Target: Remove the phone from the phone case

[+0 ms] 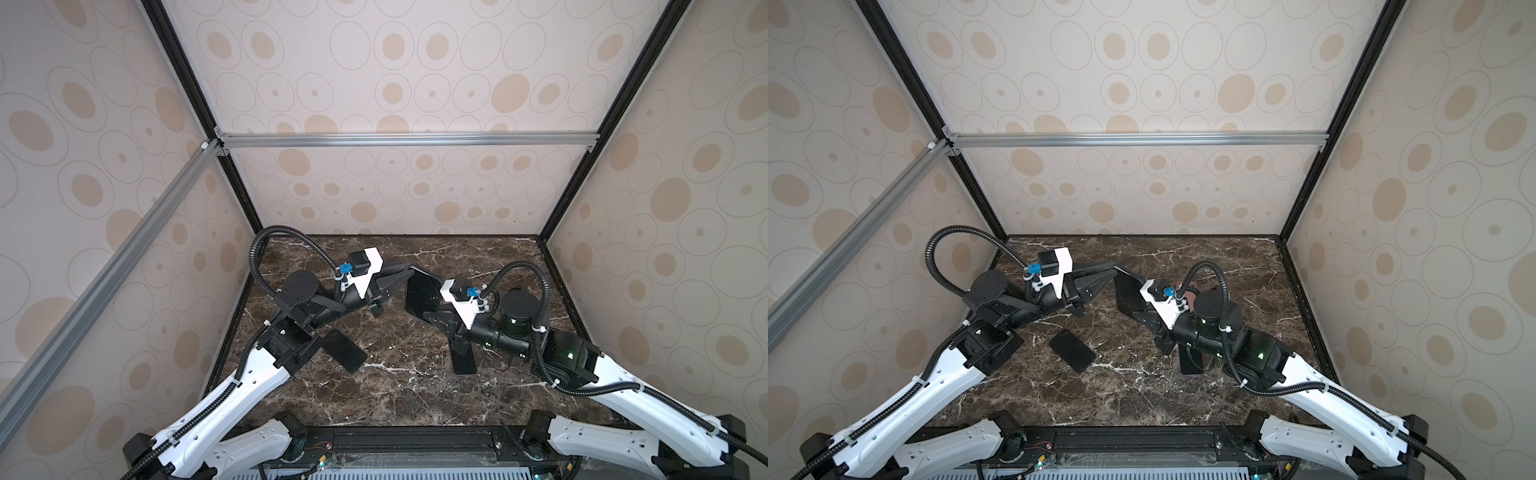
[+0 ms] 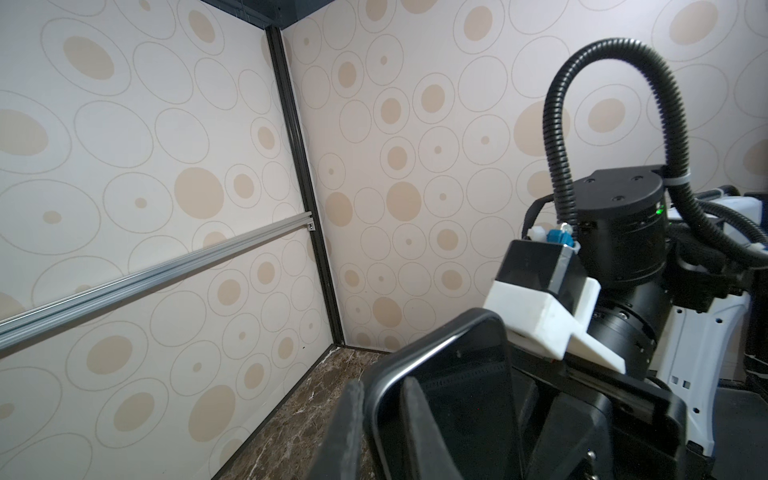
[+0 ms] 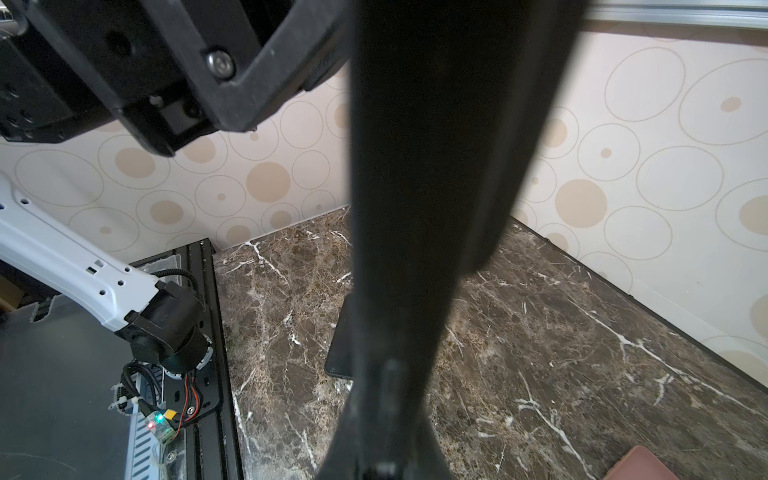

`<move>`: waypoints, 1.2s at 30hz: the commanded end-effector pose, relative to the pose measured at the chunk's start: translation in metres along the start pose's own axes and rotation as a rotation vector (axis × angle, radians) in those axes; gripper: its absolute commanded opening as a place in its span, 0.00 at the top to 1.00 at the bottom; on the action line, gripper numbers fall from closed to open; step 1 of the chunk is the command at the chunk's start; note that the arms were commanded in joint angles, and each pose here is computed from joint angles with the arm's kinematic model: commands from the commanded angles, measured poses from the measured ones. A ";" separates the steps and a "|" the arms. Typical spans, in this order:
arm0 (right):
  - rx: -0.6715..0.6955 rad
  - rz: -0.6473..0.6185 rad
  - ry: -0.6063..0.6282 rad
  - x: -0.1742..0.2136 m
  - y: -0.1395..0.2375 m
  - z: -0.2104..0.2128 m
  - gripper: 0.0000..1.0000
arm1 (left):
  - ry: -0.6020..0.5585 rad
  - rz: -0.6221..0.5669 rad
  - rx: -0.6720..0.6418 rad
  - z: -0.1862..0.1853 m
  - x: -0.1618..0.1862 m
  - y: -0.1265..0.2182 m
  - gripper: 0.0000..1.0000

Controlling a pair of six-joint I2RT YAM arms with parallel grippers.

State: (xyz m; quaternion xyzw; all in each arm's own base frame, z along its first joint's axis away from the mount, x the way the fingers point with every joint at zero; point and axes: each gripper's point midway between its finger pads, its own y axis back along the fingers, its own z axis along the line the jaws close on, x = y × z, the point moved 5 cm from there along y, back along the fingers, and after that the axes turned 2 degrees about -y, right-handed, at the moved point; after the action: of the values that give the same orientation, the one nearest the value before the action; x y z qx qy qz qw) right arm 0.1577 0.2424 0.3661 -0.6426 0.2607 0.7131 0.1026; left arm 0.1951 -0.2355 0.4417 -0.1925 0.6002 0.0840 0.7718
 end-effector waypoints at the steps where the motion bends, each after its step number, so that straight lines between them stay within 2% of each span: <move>1: -0.160 -0.157 0.138 -0.042 0.012 0.026 1.00 | 0.071 0.116 0.127 -0.015 0.030 -0.009 0.82; 16: -0.252 -0.116 0.185 -0.045 0.005 0.037 1.00 | 0.087 0.213 0.143 -0.016 0.050 -0.011 0.77; 36: -0.312 -0.074 0.239 -0.046 0.006 0.047 1.00 | 0.167 0.279 0.294 -0.033 0.079 -0.016 0.71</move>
State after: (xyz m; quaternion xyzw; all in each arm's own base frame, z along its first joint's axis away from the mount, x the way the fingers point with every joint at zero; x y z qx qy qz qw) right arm 0.1554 0.2393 0.3658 -0.6317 0.3013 0.7131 0.0420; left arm 0.2019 -0.2430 0.4298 -0.1367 0.6170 0.0931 0.7694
